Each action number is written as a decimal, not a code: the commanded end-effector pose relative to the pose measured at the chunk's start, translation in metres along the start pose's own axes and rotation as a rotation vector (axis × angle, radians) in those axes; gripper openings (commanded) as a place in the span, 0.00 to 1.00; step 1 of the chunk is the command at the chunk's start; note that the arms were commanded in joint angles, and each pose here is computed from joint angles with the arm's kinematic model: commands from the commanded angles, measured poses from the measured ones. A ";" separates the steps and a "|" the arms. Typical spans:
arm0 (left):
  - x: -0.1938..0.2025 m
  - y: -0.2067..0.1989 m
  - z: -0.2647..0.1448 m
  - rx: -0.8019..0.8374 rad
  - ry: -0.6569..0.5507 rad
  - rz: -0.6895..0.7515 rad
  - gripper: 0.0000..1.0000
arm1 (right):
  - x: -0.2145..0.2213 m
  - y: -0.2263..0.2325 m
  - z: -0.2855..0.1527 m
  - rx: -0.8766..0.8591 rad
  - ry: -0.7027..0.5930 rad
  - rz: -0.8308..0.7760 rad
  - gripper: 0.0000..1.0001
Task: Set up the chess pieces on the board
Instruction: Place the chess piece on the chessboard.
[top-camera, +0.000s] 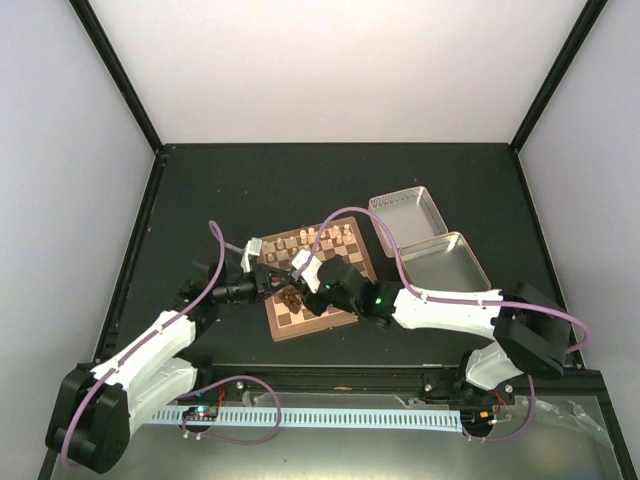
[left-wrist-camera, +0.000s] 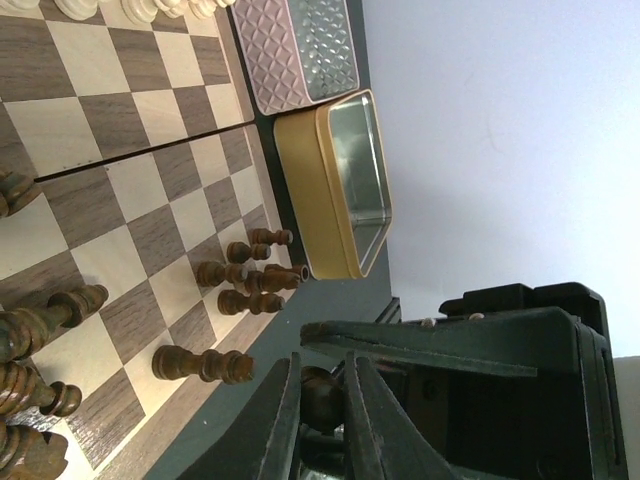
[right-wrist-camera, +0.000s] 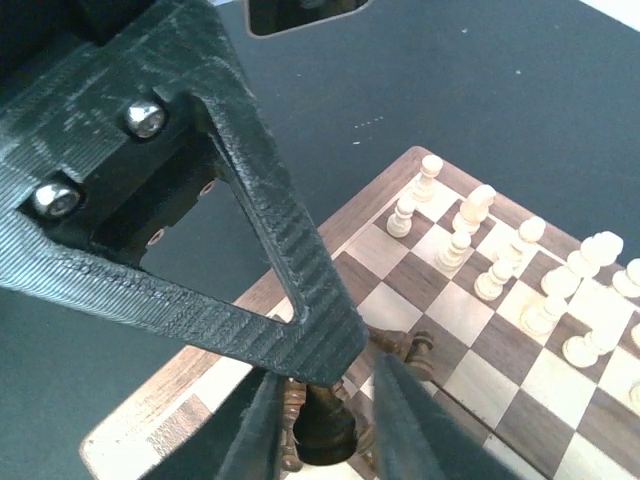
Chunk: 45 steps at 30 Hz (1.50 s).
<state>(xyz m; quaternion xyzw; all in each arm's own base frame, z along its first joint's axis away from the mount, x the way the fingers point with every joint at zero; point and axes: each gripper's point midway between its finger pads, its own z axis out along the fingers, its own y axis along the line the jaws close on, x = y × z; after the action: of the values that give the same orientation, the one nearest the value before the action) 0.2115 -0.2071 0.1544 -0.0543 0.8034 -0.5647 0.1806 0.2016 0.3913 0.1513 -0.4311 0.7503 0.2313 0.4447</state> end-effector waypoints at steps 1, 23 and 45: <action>-0.004 -0.004 -0.002 -0.028 -0.012 0.071 0.03 | -0.032 -0.003 -0.006 -0.006 -0.087 0.071 0.32; -0.015 -0.008 0.003 -0.285 -0.104 0.402 0.06 | -0.020 -0.112 -0.085 0.158 -0.172 0.689 0.62; 0.015 0.028 0.102 -0.623 0.163 0.716 0.07 | 0.013 -0.135 -0.099 0.286 -0.160 0.736 0.63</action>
<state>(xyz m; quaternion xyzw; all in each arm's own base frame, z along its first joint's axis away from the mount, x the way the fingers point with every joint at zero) 0.2327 -0.2873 0.0998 0.1990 0.9126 -0.2235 0.2787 0.2639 0.2521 0.1948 -0.0613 0.8421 0.3125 0.4353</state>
